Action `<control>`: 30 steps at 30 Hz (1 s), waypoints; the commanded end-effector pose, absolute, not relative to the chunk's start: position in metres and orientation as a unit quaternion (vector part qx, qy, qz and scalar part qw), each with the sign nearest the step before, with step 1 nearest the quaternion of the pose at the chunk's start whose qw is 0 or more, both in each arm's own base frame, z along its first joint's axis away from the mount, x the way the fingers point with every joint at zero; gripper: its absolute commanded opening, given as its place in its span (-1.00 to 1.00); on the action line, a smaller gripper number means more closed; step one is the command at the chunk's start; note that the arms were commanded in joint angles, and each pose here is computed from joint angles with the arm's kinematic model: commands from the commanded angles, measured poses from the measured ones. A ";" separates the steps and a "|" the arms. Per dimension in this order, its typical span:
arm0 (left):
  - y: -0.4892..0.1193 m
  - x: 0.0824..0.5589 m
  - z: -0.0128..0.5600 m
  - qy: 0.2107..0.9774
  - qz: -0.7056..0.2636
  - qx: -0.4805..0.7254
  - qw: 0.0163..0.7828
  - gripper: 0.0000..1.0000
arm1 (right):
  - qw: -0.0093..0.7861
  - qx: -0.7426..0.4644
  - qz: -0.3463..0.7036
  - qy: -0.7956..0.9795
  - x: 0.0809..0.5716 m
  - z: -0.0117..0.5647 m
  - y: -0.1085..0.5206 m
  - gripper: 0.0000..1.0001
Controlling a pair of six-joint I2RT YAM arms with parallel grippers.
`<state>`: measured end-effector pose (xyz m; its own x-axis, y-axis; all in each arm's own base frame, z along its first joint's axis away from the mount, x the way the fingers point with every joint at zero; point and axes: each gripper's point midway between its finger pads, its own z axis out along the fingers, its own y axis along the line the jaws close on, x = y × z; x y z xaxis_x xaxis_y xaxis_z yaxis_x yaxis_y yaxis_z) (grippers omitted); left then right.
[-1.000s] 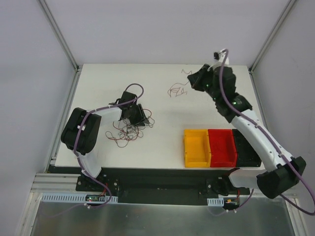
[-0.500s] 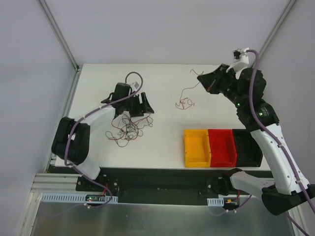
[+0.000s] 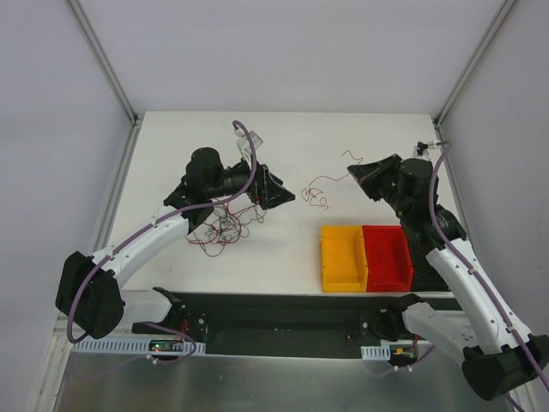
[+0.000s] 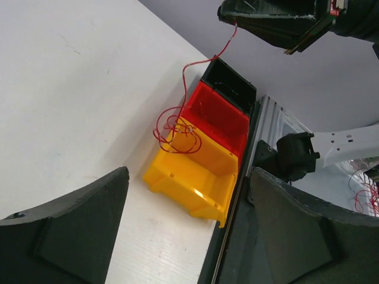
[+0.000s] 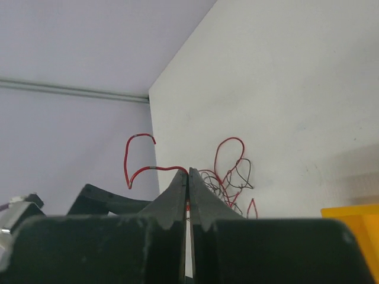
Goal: Untangle the cables
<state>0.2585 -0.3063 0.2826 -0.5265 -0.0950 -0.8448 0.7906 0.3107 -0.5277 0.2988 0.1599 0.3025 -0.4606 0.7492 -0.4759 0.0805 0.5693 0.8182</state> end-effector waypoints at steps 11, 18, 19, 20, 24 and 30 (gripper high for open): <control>-0.318 0.261 0.263 0.713 -0.526 0.247 0.392 0.57 | 0.387 0.485 0.464 0.632 0.306 0.310 0.160 -0.99; -0.327 0.258 0.254 0.722 -0.532 0.243 0.370 0.73 | 0.373 0.483 0.476 0.633 0.309 0.316 0.181 -0.99; -0.326 0.258 0.255 0.721 -0.532 0.242 0.372 0.75 | 0.370 0.482 0.478 0.634 0.309 0.316 0.186 -0.99; -0.325 0.259 0.256 0.721 -0.529 0.242 0.376 0.76 | 0.369 0.480 0.482 0.633 0.310 0.318 0.188 -0.99; -0.318 0.262 0.259 0.723 -0.506 0.241 0.403 0.77 | 0.362 0.472 0.494 0.634 0.310 0.321 0.200 -0.99; -0.308 0.275 0.254 0.746 -0.470 0.213 0.421 0.64 | 0.360 0.465 0.499 0.636 0.310 0.324 0.209 -0.99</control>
<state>0.2660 -0.3138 0.2371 -0.6118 -0.0467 -0.7896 0.7051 0.4204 -0.5711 0.3036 0.2034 0.2857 -0.3239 0.9455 -0.0340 0.3111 0.1403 0.9400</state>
